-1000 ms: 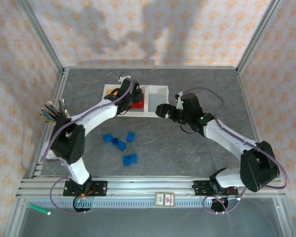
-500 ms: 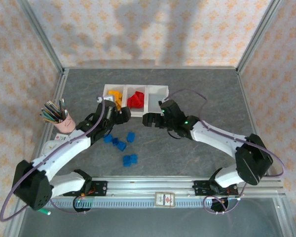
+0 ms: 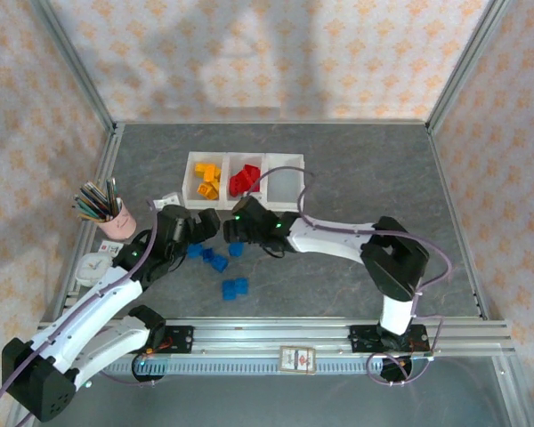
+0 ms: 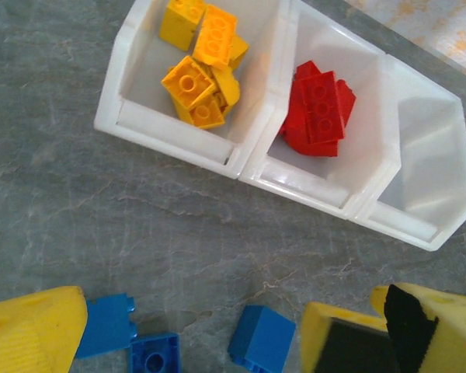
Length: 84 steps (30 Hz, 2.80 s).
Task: Sort the legos into containers by color
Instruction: Pick up the lego from the center of the table, then place the lego in the container.
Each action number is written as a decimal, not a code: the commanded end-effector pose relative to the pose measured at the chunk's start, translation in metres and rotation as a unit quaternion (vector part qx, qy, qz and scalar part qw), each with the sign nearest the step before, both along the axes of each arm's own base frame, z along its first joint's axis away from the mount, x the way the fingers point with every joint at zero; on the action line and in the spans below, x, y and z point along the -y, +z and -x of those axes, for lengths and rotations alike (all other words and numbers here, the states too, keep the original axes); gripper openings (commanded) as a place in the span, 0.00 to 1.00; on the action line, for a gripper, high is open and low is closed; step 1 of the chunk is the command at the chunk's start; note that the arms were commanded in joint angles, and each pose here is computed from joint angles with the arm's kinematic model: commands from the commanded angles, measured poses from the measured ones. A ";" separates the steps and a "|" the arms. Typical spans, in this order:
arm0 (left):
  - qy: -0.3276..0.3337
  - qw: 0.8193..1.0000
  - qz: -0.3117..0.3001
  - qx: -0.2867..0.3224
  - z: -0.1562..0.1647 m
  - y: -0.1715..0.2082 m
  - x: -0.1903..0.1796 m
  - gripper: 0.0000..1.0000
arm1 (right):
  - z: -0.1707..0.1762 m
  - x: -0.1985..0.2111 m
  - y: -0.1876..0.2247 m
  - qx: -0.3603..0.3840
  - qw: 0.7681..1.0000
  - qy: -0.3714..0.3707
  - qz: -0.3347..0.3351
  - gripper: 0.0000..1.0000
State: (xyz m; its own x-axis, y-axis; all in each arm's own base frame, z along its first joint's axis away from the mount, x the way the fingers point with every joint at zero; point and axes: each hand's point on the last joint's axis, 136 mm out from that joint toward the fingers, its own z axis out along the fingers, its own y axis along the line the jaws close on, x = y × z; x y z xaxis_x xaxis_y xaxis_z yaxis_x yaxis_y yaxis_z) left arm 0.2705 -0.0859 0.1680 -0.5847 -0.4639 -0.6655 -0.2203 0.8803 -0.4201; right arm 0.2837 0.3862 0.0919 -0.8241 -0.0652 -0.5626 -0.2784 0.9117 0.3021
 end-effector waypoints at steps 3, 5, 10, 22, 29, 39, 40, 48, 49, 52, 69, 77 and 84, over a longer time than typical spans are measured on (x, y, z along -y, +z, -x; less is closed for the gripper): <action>0.040 0.999 0.001 -0.012 0.012 -0.005 -0.017 1.00 | 0.001 -0.008 -0.023 -0.013 0.997 -0.067 0.030 0.87; 0.050 0.999 0.001 -0.007 0.014 -0.003 -0.021 1.00 | -0.001 -0.012 -0.028 -0.015 0.996 -0.077 0.034 0.84; 0.056 0.998 0.002 -0.003 0.019 -0.003 -0.026 1.00 | -0.007 -0.012 -0.044 -0.009 0.993 -0.106 0.052 0.77; 0.043 0.999 0.008 -0.010 0.019 -0.010 -0.020 1.00 | 0.008 0.012 -0.060 -0.012 0.988 -0.103 0.116 0.57; 0.042 0.999 0.005 -0.016 0.018 -0.012 -0.019 1.00 | 0.020 0.020 -0.063 -0.028 0.989 -0.093 0.115 0.54; 0.054 0.998 -0.012 -0.017 0.022 -0.008 -0.028 1.00 | 0.028 0.002 -0.056 -0.035 0.990 -0.106 0.087 0.69; 0.054 0.998 -0.015 -0.019 0.023 -0.008 -0.029 1.00 | 0.031 0.005 -0.058 -0.037 0.989 -0.107 0.093 0.66; 0.057 0.998 -0.012 -0.013 0.027 -0.004 -0.032 1.00 | 0.042 0.012 -0.063 -0.046 0.989 -0.104 0.097 0.43; 0.058 0.998 -0.013 -0.012 0.027 -0.002 -0.032 1.00 | 0.040 0.012 -0.059 -0.041 0.989 -0.106 0.095 0.40; 0.058 0.998 -0.013 -0.010 0.026 0.000 -0.032 1.00 | 0.035 0.012 -0.049 -0.022 0.990 -0.106 0.092 0.37; -0.009 0.999 0.021 0.036 -0.006 0.030 0.005 1.00 | -0.057 0.084 0.045 0.074 0.984 -0.144 0.080 0.32; -0.037 0.997 0.044 0.052 -0.034 0.033 0.030 1.00 | -0.128 0.105 0.043 0.086 0.981 -0.149 0.092 0.32; -0.038 0.996 0.048 0.061 -0.051 0.035 0.039 1.00 | -0.180 0.113 0.030 0.096 0.978 -0.149 0.110 0.32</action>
